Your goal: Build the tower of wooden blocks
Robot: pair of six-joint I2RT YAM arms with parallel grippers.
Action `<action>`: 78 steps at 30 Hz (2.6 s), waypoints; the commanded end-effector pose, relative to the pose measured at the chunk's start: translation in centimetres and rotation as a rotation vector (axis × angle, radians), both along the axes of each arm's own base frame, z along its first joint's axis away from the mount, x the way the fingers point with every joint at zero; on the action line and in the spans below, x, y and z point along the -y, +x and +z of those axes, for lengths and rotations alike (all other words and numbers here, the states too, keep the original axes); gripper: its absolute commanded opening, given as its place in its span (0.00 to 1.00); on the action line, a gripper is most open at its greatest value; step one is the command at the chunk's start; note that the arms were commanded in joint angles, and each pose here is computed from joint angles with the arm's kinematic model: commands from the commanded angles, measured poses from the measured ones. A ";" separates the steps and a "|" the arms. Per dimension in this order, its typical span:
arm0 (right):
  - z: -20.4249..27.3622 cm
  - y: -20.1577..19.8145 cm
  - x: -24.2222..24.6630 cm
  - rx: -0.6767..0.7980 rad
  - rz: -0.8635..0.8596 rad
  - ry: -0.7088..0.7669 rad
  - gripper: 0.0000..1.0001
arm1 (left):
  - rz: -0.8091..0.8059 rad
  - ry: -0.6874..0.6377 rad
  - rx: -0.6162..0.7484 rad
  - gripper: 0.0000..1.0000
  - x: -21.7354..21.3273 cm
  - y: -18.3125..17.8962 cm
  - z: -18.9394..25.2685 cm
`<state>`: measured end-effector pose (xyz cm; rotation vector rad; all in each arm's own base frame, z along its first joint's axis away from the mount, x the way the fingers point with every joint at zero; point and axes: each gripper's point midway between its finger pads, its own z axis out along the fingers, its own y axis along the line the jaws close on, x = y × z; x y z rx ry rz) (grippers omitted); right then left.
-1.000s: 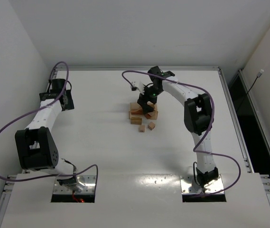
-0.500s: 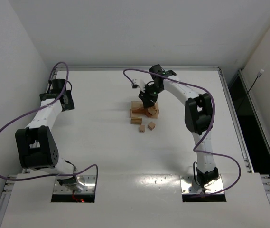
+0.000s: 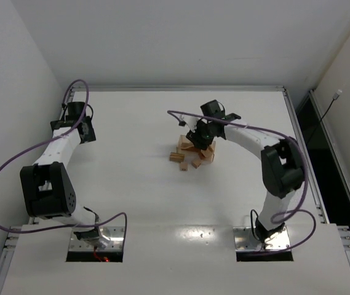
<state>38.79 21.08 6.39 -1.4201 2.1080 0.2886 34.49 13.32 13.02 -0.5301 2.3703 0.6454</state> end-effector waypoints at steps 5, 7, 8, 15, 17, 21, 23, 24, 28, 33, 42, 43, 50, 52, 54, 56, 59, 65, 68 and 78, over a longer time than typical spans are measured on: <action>7.1 1.0 -3.1 0.391 -0.135 0.080 0.00 | 0.081 0.048 0.035 1.00 -1.5 -0.1 0.7; 7.5 0.7 -3.4 0.448 -0.161 0.082 0.00 | 0.081 0.048 0.035 1.00 -1.5 -0.1 0.7; 7.4 0.6 -3.6 0.465 -0.168 0.073 0.00 | 0.081 0.049 0.044 1.00 -1.5 0.1 0.8; 6.3 -0.3 -4.7 0.559 -0.189 0.000 0.00 | 0.081 0.061 0.038 1.00 -1.6 0.0 0.9; 6.2 -0.3 -5.0 0.576 -0.195 0.001 0.00 | 0.087 0.069 0.037 1.00 -1.8 -0.1 1.0; 6.8 -0.5 -5.0 0.651 -0.212 -0.037 0.00 | 0.086 0.081 0.029 1.00 -1.9 -0.5 0.8; 7.7 0.3 -4.5 0.691 -0.265 -0.046 0.00 | 0.085 0.094 0.032 1.00 -2.1 -0.4 1.0; 7.8 0.4 -4.1 0.699 -0.284 -0.059 0.00 | 0.085 0.094 0.032 1.00 -2.1 -0.4 1.0; 11.0 2.4 -2.5 0.770 -0.433 -0.033 0.00 | 0.091 0.102 0.040 1.00 -2.2 -0.5 1.2; 11.5 5.0 2.7 0.622 -0.661 -0.007 0.00 | -0.035 0.052 0.093 1.00 -0.6 0.2 2.0; 8.7 9.1 13.8 0.200 -0.823 0.114 0.00 | -0.279 -0.150 0.169 1.00 4.2 3.1 3.4; 8.2 9.4 14.5 0.161 -0.820 0.139 0.00 | -0.298 -0.156 0.169 1.00 4.4 3.4 3.7; 5.7 13.0 24.4 0.052 -0.943 0.215 0.00 | -0.395 -0.233 0.202 1.00 6.4 4.6 3.8; 5.1 14.1 26.7 0.035 -0.961 0.239 0.00 | -0.408 -0.251 0.194 1.00 6.7 4.7 3.4; 5.3 14.9 27.6 0.033 -0.952 0.267 0.00 | -0.414 -0.258 0.196 1.00 6.8 5.0 3.4; 4.7 15.5 29.2 0.028 -0.973 0.280 0.00 | -0.420 -0.268 0.189 1.00 7.0 5.1 3.3; 4.6 16.1 30.5 0.006 -0.976 0.355 0.00 | -0.426 -0.279 0.182 1.00 7.2 5.1 3.0; 2.9 17.2 31.9 -0.094 -1.030 0.536 0.00 | -0.430 -0.293 0.165 1.00 7.3 5.3 2.4; 2.3 16.9 31.1 -0.145 -1.011 0.600 0.00 | -0.428 -0.296 0.156 1.00 7.3 5.3 2.3; 0.8 15.4 26.1 -0.412 -1.056 0.888 0.00 | -0.425 -0.303 0.139 1.00 7.3 5.2 2.1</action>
